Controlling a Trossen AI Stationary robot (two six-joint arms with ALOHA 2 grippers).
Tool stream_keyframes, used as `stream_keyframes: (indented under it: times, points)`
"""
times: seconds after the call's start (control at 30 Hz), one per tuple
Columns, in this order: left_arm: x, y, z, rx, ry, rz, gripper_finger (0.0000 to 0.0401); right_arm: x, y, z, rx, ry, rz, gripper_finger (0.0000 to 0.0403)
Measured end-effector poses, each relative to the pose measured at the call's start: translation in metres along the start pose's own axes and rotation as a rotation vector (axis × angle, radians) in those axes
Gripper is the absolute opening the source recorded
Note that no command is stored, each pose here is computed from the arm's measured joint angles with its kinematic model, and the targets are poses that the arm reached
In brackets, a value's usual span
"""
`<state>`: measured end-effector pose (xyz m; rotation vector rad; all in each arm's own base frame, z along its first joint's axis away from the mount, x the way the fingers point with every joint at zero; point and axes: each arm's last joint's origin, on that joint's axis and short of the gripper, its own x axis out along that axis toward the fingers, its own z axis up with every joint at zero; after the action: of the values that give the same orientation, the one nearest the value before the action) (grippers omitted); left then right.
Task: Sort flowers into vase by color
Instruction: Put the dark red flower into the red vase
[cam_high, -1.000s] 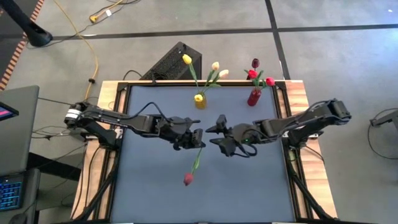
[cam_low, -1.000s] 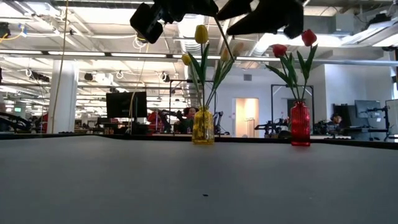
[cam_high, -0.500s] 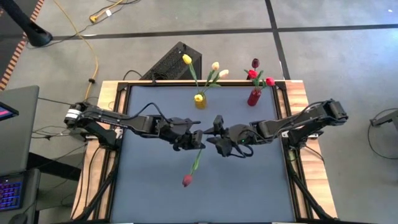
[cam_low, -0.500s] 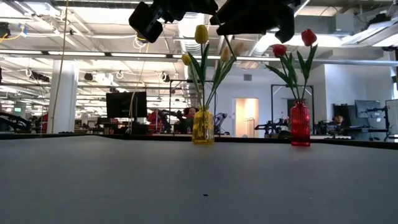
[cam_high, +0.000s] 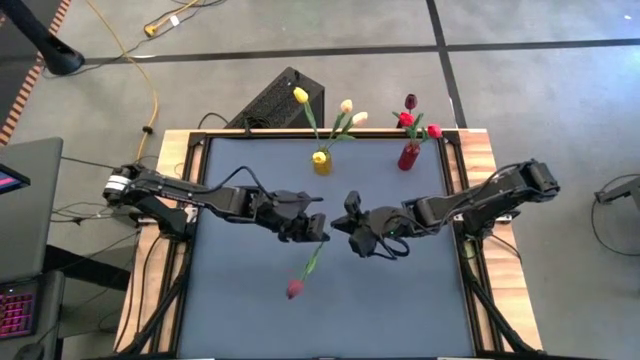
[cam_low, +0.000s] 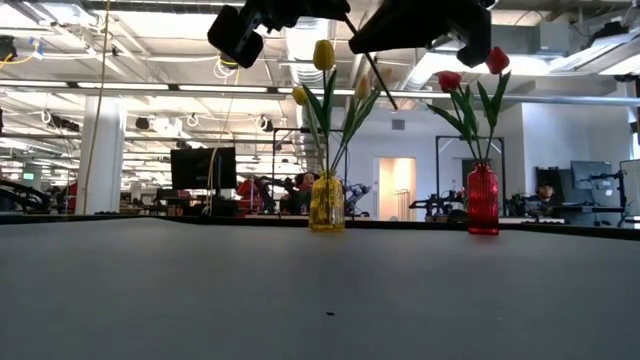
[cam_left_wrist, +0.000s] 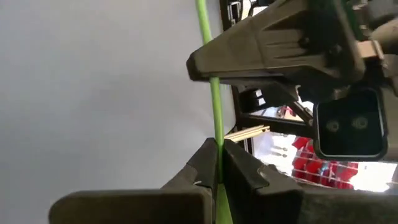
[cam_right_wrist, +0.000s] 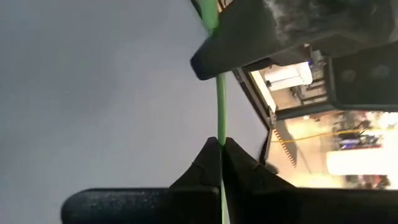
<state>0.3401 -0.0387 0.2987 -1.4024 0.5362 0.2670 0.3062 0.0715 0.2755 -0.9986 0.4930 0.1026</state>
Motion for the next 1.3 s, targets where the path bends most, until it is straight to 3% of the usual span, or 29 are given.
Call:
stream_keyframes:
  times: [0.23,0.4,0.6,0.73,0.97,1.17,1.3]
  points:
    - [0.0,-0.002,0.009,0.115,-0.052,-0.018,0.0071,-0.008,0.007,-0.002,0.149,0.029,0.086,0.0023]
    - [-0.004,-0.009,0.028,0.246,-0.096,-0.063,0.013,-0.023,-0.001,-0.014,0.256,0.036,0.175,0.0024]
    - [-0.016,-0.019,0.04,0.408,-0.19,-0.071,0.0166,-0.066,-0.021,-0.034,0.412,0.018,0.282,0.0024]
    - [-0.038,-0.022,0.044,0.505,-0.327,-0.01,0.0169,-0.099,-0.03,-0.05,0.508,-0.045,0.273,0.0024]
    - [-0.075,-0.027,0.044,0.777,-0.491,0.123,0.0169,-0.161,-0.033,-0.079,0.65,-0.209,0.109,0.0024]
    - [-0.075,-0.027,0.041,0.808,-0.537,0.165,0.0169,-0.207,-0.029,-0.102,0.769,-0.438,-0.128,0.0024]
    - [-0.067,-0.023,0.039,0.811,-0.542,0.188,0.0169,-0.229,-0.023,-0.115,0.831,-0.502,-0.273,0.0024]
